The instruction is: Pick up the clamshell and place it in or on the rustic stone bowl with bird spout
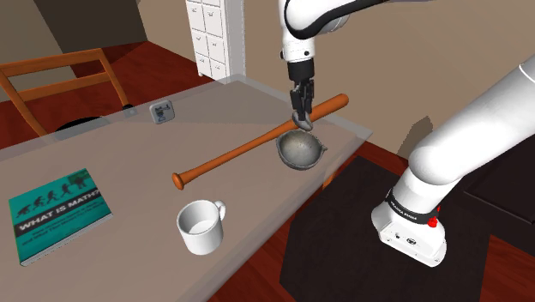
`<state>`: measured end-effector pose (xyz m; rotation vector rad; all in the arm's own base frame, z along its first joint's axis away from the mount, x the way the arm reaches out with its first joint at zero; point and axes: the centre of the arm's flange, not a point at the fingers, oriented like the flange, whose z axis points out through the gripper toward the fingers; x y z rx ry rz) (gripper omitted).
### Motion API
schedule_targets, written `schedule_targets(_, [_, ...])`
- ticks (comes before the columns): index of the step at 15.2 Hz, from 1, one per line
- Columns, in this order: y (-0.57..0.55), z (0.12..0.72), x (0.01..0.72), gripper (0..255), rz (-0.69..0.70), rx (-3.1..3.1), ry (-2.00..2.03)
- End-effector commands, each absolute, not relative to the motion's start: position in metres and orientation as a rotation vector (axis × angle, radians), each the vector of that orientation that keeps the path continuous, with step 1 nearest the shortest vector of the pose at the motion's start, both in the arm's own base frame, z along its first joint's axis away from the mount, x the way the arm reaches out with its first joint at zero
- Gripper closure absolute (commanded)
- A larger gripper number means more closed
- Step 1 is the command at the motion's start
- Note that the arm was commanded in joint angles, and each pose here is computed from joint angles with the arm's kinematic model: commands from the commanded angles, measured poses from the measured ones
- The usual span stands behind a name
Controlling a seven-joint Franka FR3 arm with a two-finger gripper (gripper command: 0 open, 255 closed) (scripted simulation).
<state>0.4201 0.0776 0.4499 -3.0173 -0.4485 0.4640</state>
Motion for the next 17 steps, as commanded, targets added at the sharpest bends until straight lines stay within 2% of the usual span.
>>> schedule_targets(1, [0.076, 0.439, 0.42, 255, 0.463, -3.017, -0.449])
schedule_targets(9, [0.076, 0.398, 0.42, 255, 0.463, -3.017, -0.449])
schedule_targets(17, [0.076, 0.398, 0.42, 255, 0.463, -3.017, -0.449])
